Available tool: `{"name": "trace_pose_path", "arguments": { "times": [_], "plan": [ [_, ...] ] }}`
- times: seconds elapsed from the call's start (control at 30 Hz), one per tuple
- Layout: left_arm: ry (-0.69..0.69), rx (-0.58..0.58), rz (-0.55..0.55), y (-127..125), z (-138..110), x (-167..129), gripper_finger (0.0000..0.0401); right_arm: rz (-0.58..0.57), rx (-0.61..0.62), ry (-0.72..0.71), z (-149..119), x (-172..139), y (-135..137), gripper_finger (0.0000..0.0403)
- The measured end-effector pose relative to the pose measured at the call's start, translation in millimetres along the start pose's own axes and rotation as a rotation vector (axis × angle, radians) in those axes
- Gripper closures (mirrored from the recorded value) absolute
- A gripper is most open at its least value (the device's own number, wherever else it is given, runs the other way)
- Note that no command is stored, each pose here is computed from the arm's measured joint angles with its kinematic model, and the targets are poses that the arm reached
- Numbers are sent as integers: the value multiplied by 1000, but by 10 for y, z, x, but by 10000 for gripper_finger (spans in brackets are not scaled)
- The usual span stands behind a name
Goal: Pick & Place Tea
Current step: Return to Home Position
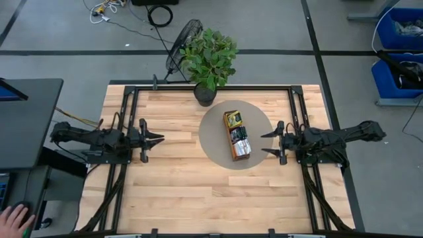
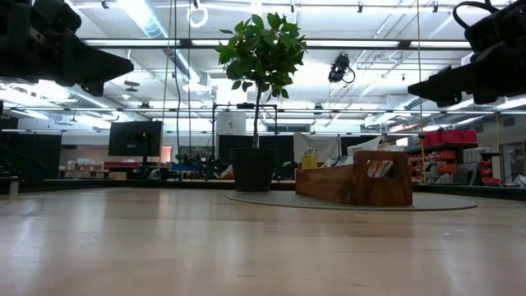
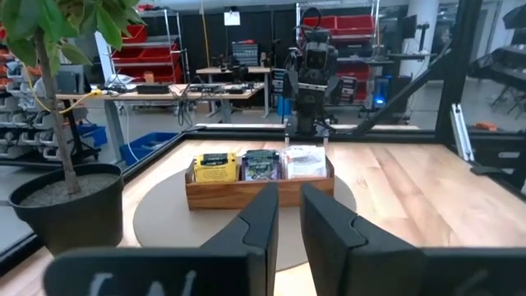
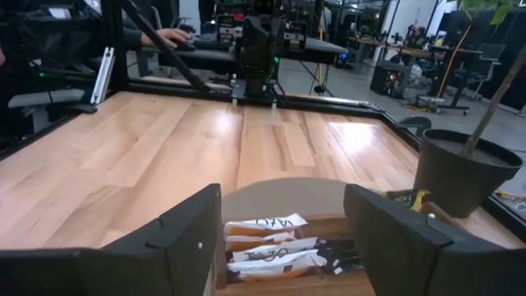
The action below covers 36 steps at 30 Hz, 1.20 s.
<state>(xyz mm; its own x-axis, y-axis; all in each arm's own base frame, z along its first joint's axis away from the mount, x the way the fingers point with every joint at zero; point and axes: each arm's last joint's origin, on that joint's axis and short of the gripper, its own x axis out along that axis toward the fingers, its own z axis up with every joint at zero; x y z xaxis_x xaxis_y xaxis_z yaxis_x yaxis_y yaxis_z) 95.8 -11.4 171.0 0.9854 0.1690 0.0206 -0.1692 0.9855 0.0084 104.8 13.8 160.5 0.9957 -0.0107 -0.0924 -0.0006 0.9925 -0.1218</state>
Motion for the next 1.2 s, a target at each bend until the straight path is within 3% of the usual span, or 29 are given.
{"name": "trace_pose_path", "arguments": {
  "times": [0.27,0.47,1.2],
  "plan": [
    [44,16,15,-9,-35,29,346,-10,28,37,-29,22,3,137],
    [32,9,17,-9,-24,31,346,-88,98,18,-10,23,-21,137],
    [26,6,17,-9,-19,31,346,-102,90,31,-21,23,-24,137]
  ]
}}
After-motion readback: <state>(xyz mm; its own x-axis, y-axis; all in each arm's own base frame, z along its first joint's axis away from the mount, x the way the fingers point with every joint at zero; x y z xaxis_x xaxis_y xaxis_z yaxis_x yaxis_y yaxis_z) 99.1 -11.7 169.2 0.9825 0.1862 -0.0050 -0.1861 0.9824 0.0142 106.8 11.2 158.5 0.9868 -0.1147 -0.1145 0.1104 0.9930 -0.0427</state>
